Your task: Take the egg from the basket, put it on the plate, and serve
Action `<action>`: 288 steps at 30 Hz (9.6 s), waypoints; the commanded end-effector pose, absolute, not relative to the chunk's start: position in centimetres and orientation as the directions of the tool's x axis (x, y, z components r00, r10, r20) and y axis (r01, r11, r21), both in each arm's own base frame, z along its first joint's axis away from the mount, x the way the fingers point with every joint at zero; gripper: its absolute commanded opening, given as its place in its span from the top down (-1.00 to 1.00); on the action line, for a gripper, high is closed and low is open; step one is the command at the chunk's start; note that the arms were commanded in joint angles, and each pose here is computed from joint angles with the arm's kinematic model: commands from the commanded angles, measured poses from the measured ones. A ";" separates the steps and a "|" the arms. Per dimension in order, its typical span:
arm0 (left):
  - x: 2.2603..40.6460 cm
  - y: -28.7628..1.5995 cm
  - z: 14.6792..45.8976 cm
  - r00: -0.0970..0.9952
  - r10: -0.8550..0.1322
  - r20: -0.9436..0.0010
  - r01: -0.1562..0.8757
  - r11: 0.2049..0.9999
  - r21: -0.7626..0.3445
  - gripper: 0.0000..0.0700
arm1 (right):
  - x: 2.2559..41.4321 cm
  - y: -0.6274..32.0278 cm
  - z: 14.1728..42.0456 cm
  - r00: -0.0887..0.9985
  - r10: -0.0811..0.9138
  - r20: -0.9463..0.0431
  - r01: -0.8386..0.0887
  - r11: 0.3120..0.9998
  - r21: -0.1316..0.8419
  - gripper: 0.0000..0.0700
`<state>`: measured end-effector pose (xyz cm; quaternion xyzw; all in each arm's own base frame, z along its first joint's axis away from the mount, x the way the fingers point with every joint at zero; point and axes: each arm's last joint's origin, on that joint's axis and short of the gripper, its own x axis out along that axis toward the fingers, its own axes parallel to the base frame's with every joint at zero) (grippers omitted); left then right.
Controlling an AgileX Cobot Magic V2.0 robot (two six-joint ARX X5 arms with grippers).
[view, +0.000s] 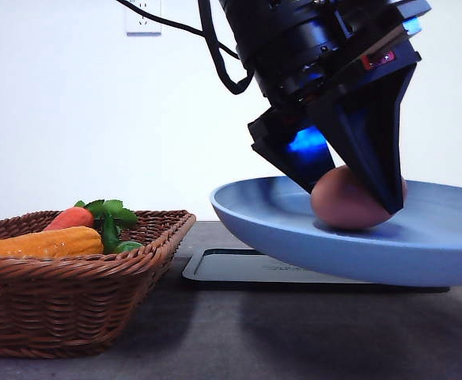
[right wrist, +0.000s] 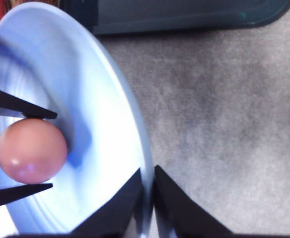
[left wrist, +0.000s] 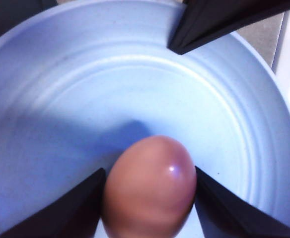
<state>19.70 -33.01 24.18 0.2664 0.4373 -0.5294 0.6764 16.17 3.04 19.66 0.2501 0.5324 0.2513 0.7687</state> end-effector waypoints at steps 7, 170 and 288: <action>19.3 -33.1 25.0 0.060 -0.493 -0.868 0.934 0.334 -0.125 -0.19 | 16.6 3.1 18.9 0.251 0.660 -0.709 -0.083 0.744 0.663 1.00; 9.5 -0.6 15.2 0.980 -0.113 -0.164 0.119 0.993 0.027 1.00 | 14.6 6.4 24.5 0.935 0.286 -0.208 -0.275 0.958 0.080 1.00; 9.5 -0.6 15.2 0.980 -0.113 -0.165 0.119 0.993 0.027 1.00 | 9.7 0.7 16.0 0.991 0.119 -0.066 -0.113 0.989 0.094 1.00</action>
